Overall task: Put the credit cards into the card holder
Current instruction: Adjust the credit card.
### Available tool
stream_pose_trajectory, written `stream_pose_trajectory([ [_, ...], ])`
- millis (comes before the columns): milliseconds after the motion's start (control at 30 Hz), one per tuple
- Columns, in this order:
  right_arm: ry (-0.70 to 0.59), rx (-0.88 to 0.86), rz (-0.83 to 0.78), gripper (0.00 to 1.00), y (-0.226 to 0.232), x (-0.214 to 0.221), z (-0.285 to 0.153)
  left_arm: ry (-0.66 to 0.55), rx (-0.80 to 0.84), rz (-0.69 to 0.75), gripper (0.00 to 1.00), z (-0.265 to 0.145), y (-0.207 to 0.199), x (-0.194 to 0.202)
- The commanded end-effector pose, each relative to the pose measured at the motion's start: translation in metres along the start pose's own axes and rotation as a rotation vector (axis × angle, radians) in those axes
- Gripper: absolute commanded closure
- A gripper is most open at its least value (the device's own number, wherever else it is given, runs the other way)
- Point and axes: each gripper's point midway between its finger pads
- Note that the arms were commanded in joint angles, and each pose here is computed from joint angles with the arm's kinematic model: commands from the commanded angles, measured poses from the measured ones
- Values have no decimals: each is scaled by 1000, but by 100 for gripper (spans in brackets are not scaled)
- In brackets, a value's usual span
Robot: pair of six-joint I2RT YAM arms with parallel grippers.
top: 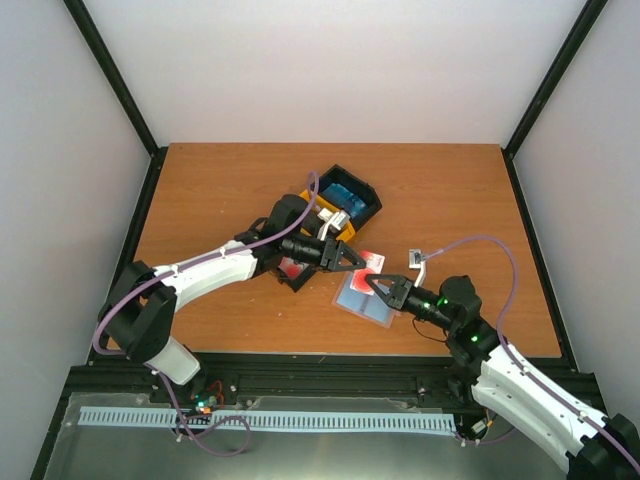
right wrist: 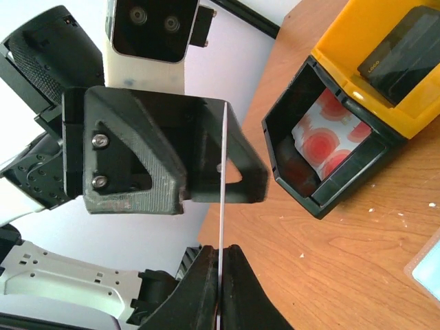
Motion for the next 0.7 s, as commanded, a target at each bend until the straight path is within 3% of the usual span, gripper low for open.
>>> stream_pose_trajectory([
  [0,19,-40,-7,97,6,3,2,-1,69,52,70,-3,-19,-2],
  [133,8,-9,2,97,-1,1,3,4,61,50,98,-2,-15,2],
  [200,3,5,6,96,-3,0,2,7,53,48,99,-2,-11,4],
  [233,4,20,12,91,-5,0,2,4,45,51,99,-2,-10,4],
  [300,1,74,27,66,-12,0,0,-8,13,58,99,-4,-4,2],
  [400,4,192,43,49,-33,4,-7,-39,-94,47,99,-10,17,0],
  [567,-2,444,97,45,-79,9,-24,-63,-378,-18,99,-26,70,5],
  [667,59,632,140,51,-108,19,-31,-54,-459,-34,99,-31,85,9],
])
Point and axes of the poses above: each gripper's point midway between its finger pads, its own z axis out along the fingers, its own y axis along the line the jaws close on, x = y × z, and after that the axes turned 6 degrees about z, right-handed
